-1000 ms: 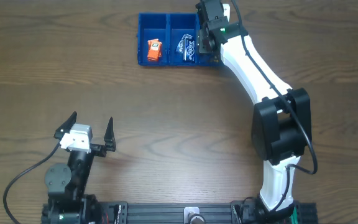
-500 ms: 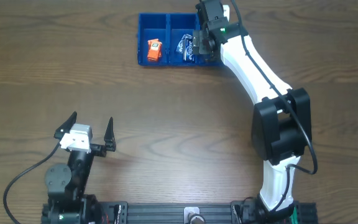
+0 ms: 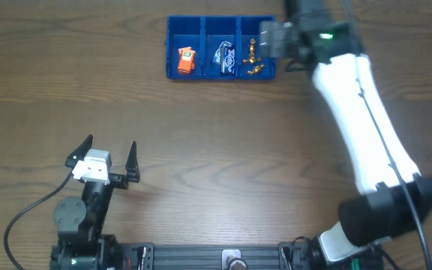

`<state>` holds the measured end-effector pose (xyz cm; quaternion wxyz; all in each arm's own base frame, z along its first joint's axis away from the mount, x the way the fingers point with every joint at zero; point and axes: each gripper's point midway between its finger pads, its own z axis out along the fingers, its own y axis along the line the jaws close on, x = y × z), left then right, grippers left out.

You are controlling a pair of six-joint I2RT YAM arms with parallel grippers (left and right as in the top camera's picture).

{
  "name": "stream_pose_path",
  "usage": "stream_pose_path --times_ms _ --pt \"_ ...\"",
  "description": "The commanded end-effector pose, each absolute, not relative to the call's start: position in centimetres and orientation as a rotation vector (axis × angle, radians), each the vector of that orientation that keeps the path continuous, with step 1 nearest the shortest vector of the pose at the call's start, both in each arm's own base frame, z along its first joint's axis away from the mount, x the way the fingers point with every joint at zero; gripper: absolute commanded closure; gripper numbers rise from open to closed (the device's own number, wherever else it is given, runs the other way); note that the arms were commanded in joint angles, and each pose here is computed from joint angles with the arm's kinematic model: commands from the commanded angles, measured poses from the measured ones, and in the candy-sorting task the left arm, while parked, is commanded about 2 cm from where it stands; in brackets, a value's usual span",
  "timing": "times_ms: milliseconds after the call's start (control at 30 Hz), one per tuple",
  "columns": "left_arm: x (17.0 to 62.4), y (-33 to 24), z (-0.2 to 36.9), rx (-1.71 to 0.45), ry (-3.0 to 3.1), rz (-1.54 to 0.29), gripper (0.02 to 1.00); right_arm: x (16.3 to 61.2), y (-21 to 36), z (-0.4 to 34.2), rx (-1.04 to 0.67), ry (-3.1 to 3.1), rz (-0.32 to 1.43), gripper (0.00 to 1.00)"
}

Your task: Sort Candies Into Trays

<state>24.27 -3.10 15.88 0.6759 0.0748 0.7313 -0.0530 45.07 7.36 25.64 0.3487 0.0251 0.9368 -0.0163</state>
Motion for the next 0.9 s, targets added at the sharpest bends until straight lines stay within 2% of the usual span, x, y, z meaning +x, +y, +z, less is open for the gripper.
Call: stream_pose_path --times_ms 33,167,467,900 --pt "24.1 -3.4 14.2 0.178 1.698 -0.145 0.023 42.5 3.2 26.8 0.111 2.401 -0.091 0.001" --pt "24.1 -3.4 14.2 0.178 1.698 -0.145 0.02 39.5 -0.2 27.0 0.205 2.35 -0.109 0.003" --pt "24.1 -3.4 14.2 0.178 1.698 -0.145 0.023 32.8 -4.2 22.2 0.339 2.291 -0.09 0.003" --pt "24.1 -3.4 14.2 0.178 1.698 -0.145 0.023 26.3 -3.6 19.2 0.311 1.994 -0.039 0.003"
